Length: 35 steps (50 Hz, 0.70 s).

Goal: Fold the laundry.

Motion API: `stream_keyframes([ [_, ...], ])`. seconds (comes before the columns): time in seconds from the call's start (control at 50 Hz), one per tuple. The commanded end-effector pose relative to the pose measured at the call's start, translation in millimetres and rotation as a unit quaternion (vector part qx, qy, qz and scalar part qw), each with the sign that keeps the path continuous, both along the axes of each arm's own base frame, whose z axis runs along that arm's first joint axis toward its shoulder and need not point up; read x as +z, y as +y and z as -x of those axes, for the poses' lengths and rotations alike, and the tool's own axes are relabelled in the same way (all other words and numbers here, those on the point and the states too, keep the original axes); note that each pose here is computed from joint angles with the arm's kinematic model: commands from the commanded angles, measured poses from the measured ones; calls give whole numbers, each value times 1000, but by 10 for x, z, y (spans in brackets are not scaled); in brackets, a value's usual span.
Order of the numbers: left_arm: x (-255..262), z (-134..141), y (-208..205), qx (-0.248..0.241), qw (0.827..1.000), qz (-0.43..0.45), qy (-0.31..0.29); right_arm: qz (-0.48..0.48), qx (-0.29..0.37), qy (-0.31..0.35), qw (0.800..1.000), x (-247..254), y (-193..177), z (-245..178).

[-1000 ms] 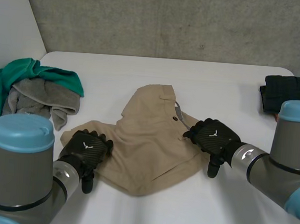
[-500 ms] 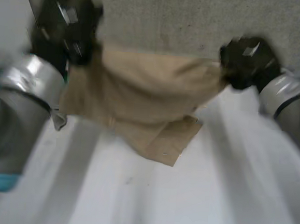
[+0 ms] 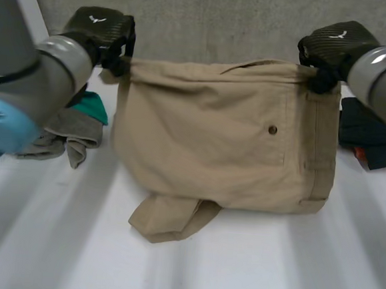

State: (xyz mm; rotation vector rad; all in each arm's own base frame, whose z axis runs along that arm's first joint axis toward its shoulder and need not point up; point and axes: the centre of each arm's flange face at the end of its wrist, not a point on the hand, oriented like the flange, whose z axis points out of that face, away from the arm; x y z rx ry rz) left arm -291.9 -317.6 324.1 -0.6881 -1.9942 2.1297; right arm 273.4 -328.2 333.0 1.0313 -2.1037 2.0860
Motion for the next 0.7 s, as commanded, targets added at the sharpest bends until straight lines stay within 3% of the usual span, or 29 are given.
stream_keyframes([
  [0.02,684,114,-507,17,963,234,133,215,-53,-110,969,313,-526,-230],
  [0.08,1144,69,-395,0,922,325,213,317,-66,-185,928,683,-553,-205],
  [0.14,1356,32,-296,-17,896,365,251,356,-57,-223,905,853,-490,-208],
  [0.16,1360,31,-285,-19,897,365,251,357,-56,-222,906,856,-487,-204],
  [0.28,1166,60,-284,-22,918,322,229,315,-42,-197,928,675,-475,-272],
  [0.34,853,28,-352,-16,941,268,204,264,-47,-166,949,443,-465,-266],
  [0.42,241,-36,-380,-5,971,175,162,195,-38,-122,972,25,-445,-277],
  [0.48,-519,-66,-228,-5,991,70,116,132,-13,-81,988,-555,-464,-306],
  [0.62,-1648,-130,205,-17,996,-68,47,13,-13,29,999,-1659,-438,-104],
  [0.7,-1986,-209,481,-20,992,-123,-6,-31,-13,86,996,-1919,-301,48],
])
